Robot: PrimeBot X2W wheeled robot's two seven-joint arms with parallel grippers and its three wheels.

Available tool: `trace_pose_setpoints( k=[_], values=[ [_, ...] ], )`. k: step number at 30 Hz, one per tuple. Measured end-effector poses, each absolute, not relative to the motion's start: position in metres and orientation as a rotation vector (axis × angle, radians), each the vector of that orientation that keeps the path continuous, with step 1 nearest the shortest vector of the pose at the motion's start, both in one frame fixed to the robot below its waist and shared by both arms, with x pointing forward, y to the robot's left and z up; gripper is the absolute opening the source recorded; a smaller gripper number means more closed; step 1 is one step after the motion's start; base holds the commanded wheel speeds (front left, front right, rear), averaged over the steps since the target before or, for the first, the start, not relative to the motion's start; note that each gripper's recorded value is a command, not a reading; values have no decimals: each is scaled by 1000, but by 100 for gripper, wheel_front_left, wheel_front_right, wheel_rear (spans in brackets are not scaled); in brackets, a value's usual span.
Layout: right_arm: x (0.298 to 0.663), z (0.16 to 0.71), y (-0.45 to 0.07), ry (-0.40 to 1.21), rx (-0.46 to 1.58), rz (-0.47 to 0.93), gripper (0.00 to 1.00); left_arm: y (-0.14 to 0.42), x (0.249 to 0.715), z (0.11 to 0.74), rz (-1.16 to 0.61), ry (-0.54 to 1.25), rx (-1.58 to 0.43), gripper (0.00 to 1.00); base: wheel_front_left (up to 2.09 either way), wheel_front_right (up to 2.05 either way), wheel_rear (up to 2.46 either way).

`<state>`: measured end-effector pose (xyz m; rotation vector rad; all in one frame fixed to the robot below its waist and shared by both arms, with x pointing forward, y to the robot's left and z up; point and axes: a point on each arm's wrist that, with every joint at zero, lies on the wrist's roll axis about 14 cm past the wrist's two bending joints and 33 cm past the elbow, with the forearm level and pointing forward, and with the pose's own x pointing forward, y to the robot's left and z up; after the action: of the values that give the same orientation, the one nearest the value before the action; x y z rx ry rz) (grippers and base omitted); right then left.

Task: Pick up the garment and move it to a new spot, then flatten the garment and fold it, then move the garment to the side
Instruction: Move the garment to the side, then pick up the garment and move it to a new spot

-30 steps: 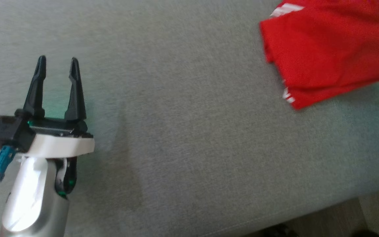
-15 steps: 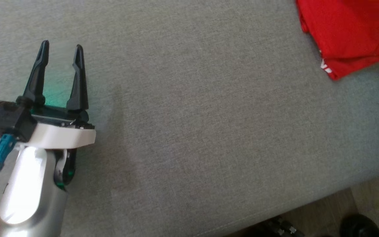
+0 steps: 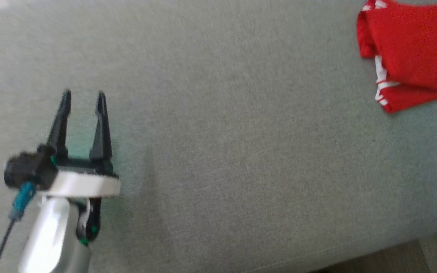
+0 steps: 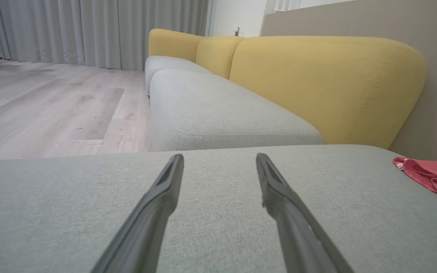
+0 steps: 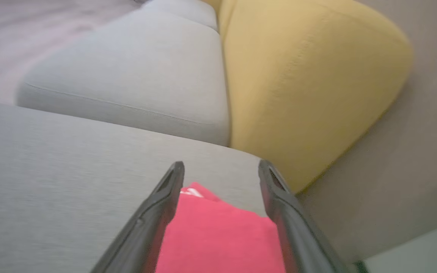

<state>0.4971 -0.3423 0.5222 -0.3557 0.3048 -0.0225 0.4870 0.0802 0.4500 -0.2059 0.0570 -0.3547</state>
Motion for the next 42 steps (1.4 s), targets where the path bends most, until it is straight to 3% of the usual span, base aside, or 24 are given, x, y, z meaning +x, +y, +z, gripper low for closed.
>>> trace_pose_setpoints(
  k=[5, 11, 19, 34, 42],
  values=[
    [454, 498, -269, 219, -157, 92, 100, 104, 454, 457, -287, 69, -183, 100, 0, 0, 0],
    [407, 505, -225, 88, -64, 138, 100, 131, 412, 462, -204, 81, -168, 100, 0, 0, 0],
    [362, 482, -190, 121, 82, 132, 100, 153, 376, 470, -126, 61, -184, 100, 0, 0, 0],
    [365, 495, -186, 107, 69, 131, 100, 166, 365, 465, -73, 70, -205, 100, 0, 0, 0],
    [381, 493, -157, 122, 68, 216, 100, 191, 351, 459, -2, 80, -193, 100, 0, 0, 0]
  ],
)
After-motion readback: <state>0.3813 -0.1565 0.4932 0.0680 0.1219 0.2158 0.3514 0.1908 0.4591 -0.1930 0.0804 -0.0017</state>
